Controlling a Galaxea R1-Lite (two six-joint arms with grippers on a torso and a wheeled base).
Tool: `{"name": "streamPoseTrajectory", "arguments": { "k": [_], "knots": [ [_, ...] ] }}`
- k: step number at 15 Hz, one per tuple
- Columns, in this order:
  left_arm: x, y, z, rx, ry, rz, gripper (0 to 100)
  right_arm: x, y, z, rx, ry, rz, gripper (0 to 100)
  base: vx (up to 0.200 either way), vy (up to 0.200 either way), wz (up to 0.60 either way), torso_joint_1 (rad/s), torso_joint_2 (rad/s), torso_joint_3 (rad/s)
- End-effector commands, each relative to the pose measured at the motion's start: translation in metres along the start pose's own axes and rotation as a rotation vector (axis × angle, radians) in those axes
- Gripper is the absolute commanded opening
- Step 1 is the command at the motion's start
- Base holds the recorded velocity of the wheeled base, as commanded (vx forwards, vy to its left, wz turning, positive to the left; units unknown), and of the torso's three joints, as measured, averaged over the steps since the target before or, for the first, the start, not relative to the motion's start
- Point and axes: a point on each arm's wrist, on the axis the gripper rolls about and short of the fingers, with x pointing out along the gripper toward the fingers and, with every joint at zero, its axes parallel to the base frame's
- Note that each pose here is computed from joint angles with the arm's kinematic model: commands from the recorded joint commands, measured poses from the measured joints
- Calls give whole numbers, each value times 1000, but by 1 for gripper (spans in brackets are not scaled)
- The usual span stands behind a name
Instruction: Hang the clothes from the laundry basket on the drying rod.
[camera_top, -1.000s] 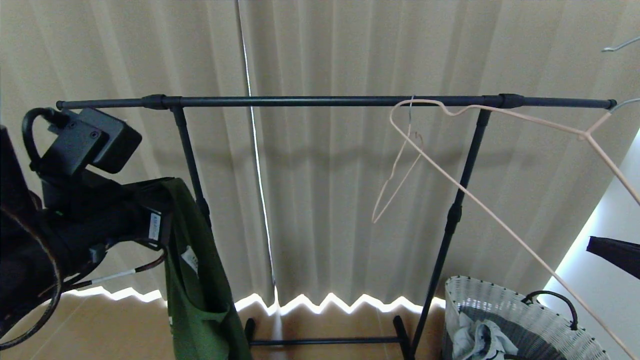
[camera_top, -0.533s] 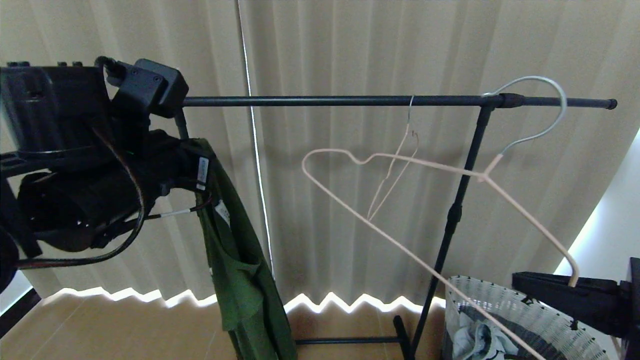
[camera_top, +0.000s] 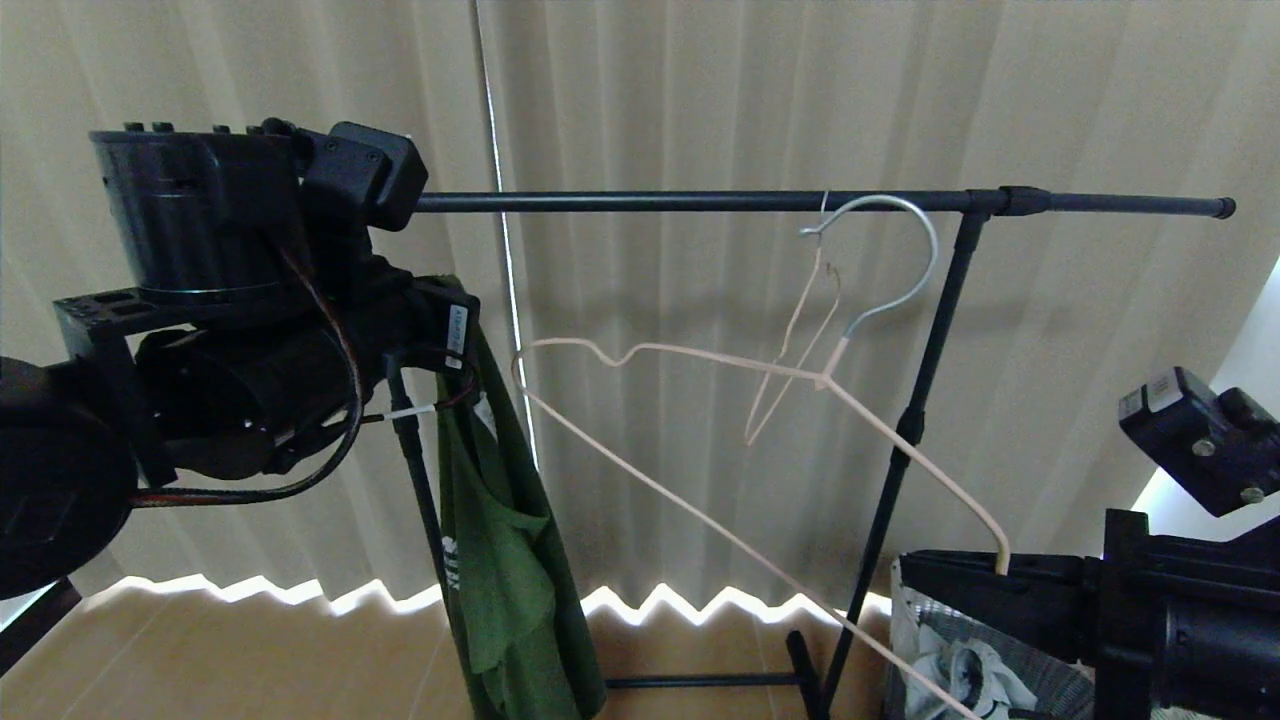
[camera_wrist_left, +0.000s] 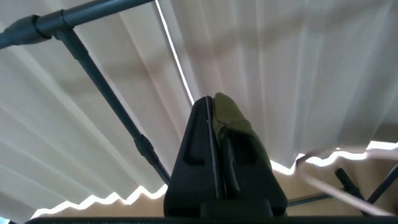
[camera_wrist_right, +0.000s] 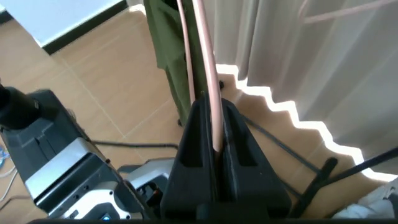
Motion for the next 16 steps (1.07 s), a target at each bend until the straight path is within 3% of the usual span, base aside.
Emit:
{"name": "streamPoseTrajectory", "arguments": {
  "k": [1,8,16],
  "knots": [
    [3,-2,-2,-5,9,-2,0,5,2,0,-5,18,10,0,0,0,0,0,0,0],
    [4,-1,-3,-6,16,17,0,7,14,0,-31,27,70,0,0,0,0,0,0,0],
    [2,-1,-4,-2,28,63,0,48,13,19,20,67,33,0,0,0,0,0,0,0]
  ]
}}
